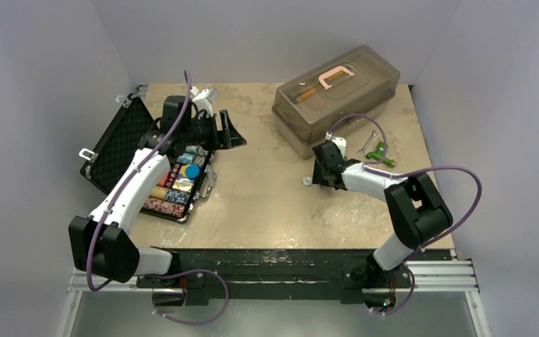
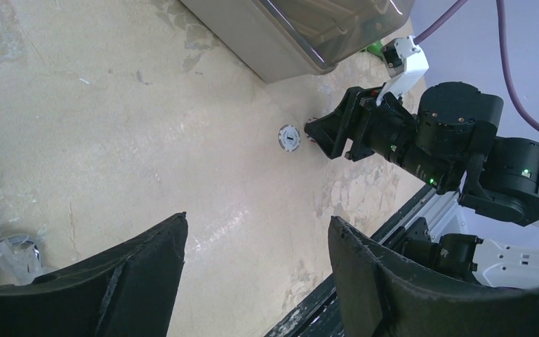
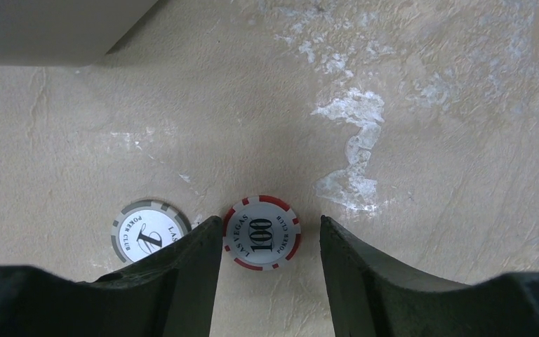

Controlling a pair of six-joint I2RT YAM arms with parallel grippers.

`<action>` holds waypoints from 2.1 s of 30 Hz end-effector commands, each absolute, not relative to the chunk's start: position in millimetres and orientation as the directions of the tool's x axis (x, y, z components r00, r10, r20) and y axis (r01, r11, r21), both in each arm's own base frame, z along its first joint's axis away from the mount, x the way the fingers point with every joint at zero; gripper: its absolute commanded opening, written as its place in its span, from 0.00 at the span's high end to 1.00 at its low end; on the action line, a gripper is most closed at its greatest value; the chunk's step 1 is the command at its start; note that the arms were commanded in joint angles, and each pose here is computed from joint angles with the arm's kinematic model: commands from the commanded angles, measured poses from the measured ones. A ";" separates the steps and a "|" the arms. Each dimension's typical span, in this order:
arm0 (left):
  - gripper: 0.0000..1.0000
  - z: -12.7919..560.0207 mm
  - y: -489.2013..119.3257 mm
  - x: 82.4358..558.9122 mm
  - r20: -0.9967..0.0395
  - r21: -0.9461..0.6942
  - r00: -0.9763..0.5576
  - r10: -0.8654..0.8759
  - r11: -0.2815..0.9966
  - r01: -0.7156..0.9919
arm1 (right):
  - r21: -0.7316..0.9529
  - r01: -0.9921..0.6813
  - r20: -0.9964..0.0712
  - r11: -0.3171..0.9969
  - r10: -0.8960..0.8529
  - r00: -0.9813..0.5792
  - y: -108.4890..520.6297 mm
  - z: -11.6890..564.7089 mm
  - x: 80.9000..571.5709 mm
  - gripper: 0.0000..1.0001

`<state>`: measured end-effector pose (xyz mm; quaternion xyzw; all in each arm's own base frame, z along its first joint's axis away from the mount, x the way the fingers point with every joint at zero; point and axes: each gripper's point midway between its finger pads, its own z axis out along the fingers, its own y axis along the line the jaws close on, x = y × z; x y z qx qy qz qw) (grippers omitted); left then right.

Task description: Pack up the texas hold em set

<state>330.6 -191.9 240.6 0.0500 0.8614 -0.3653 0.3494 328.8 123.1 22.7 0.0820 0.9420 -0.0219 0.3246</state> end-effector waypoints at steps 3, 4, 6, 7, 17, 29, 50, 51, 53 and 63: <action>0.29 246.4 -193.3 333.0 -0.652 -0.606 -0.736 -0.181 0.708 0.362 | -0.002 0.158 -0.603 0.987 0.125 -0.788 127.1 22.6 328.8 0.49; 0.29 245.8 -193.2 333.1 -0.651 -0.606 -0.737 -0.181 0.709 0.361 | -0.010 0.156 -0.598 0.988 0.119 -0.793 126.5 21.0 327.4 0.49; 0.29 246.3 -193.6 332.7 -0.651 -0.607 -0.737 -0.180 0.707 0.364 | -0.022 0.150 -0.590 0.988 0.109 -0.800 125.6 18.3 325.8 0.50; 0.29 246.5 -193.7 332.7 -0.651 -0.608 -0.737 -0.180 0.706 0.364 | -0.027 0.147 -0.586 0.989 0.103 -0.804 125.3 17.0 325.1 0.50; 0.28 245.9 -194.9 332.7 -0.649 -0.610 -0.740 -0.176 0.701 0.368 | -0.001 0.143 -0.558 0.990 0.118 -0.821 131.2 6.8 320.9 0.56; 0.28 244.2 -196.1 332.4 -0.645 -0.614 -0.745 -0.172 0.696 0.371 | 0.022 0.138 -0.532 0.990 0.129 -0.837 135.7 7.9 314.4 0.53; 0.28 238.1 -198.2 333.4 -0.628 -0.624 -0.761 -0.165 0.691 0.364 | -0.008 0.146 -0.506 0.989 0.122 -0.854 133.9 4.0 307.3 0.58; 0.28 237.5 -198.3 333.3 -0.625 -0.625 -0.763 -0.165 0.691 0.363 | -0.003 0.150 -0.508 0.989 0.127 -0.852 134.1 4.4 307.3 0.59; 0.28 236.8 -198.5 333.4 -0.624 -0.626 -0.764 -0.164 0.690 0.362 | 0.007 0.155 -0.513 0.988 0.136 -0.847 135.0 6.1 307.8 0.62; 0.28 232.8 -199.2 334.7 -0.614 -0.629 -0.772 -0.162 0.691 0.356 | 0.027 0.161 -0.547 0.987 0.149 -0.824 134.4 23.8 310.7 0.63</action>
